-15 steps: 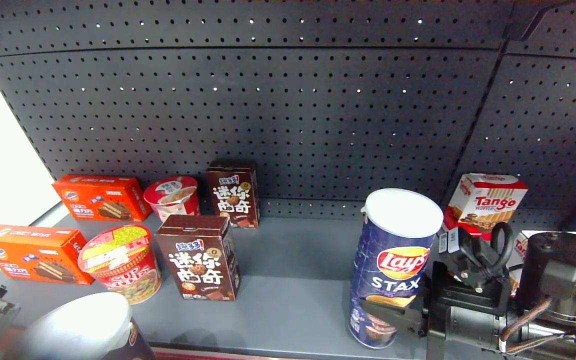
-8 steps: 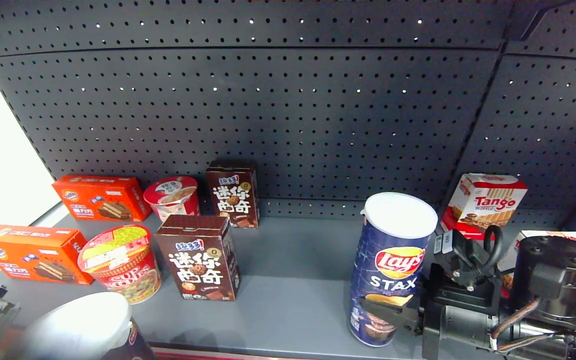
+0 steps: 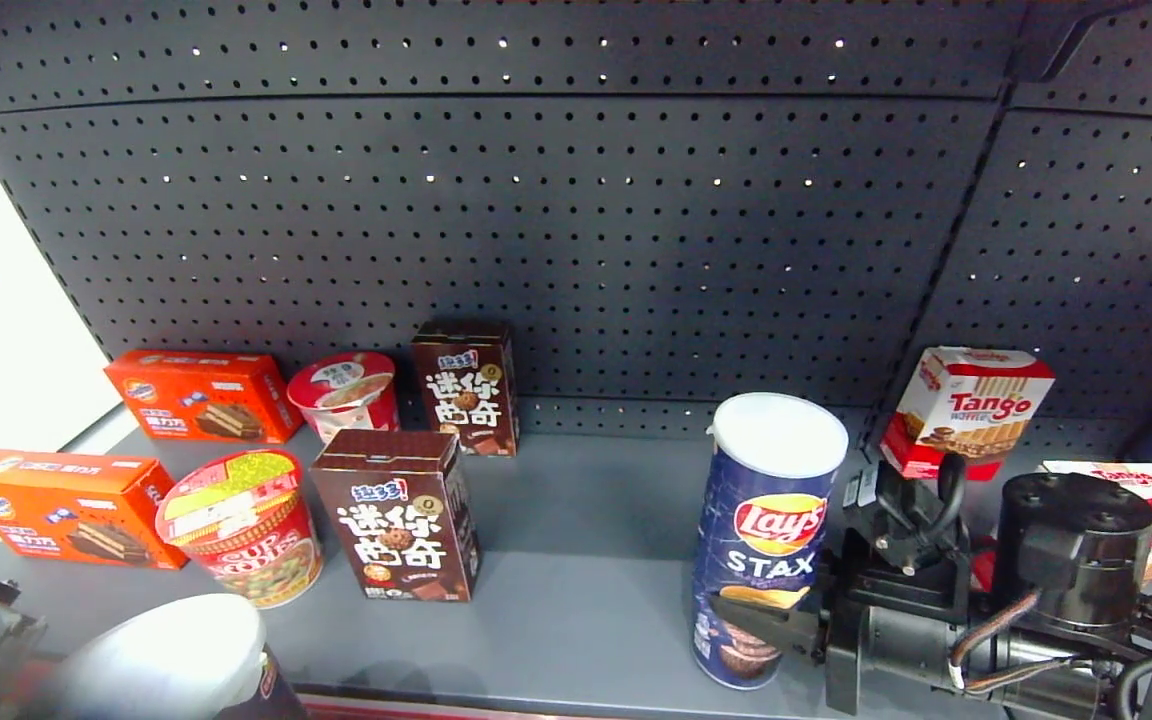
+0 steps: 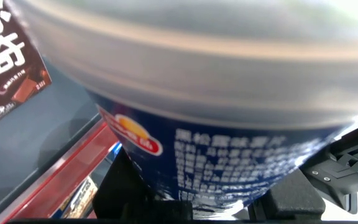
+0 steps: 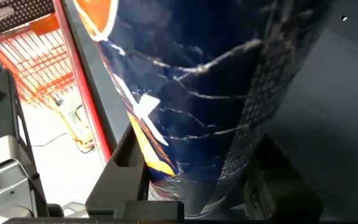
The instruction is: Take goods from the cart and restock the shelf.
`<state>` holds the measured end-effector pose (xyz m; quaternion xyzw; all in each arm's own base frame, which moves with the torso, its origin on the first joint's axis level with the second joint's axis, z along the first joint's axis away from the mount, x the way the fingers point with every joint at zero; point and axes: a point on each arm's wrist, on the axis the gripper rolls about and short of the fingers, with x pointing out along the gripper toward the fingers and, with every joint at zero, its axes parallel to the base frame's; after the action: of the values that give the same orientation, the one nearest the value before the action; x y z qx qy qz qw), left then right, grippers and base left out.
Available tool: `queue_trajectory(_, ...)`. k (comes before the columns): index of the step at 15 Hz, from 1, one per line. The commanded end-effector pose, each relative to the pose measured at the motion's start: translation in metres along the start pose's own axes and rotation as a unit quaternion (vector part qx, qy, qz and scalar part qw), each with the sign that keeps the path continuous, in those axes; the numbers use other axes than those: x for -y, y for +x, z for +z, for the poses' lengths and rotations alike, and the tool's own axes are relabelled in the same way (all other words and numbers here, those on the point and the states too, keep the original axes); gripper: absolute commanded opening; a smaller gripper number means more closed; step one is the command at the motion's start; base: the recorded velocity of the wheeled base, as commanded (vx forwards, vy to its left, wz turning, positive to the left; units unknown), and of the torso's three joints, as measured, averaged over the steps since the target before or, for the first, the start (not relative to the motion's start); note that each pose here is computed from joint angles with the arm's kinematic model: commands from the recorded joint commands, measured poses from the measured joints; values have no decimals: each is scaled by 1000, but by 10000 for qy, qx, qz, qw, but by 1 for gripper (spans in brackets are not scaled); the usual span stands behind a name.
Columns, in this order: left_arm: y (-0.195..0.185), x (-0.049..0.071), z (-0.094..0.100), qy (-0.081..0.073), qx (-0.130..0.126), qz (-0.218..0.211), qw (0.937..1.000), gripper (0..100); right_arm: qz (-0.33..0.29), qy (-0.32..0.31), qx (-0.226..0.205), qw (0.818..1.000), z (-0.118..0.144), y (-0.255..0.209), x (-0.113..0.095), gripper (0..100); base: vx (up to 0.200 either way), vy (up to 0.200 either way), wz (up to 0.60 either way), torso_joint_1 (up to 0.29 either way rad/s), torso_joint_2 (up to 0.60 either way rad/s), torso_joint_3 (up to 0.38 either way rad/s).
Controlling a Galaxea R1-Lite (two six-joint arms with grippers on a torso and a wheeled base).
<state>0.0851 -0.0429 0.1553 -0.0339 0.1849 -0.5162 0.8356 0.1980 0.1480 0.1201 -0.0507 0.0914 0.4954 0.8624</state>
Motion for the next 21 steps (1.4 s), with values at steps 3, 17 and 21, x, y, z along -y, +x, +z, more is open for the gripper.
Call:
queue_trajectory(3, 0, 0, -2, -26, -10, 19, 10000, 0, 23, 6, -32, 10000, -4, 5, 1, 100, 0, 0, 0, 0, 0, 0)
queue_trajectory(17, -4, 1, -9, -59, 9, 111, 9999, 0, -284, -265, 528, 9978, 15, -53, -14, 100, 0, 0, 0, 0, 0, 0)
queue_trajectory(21, -3, 1, -4, -1, 46, 84, 10000, 0, -364, -529, 1083, 9920, 36, -95, -33, 100, 0, 0, 0, 0, 0, 0)
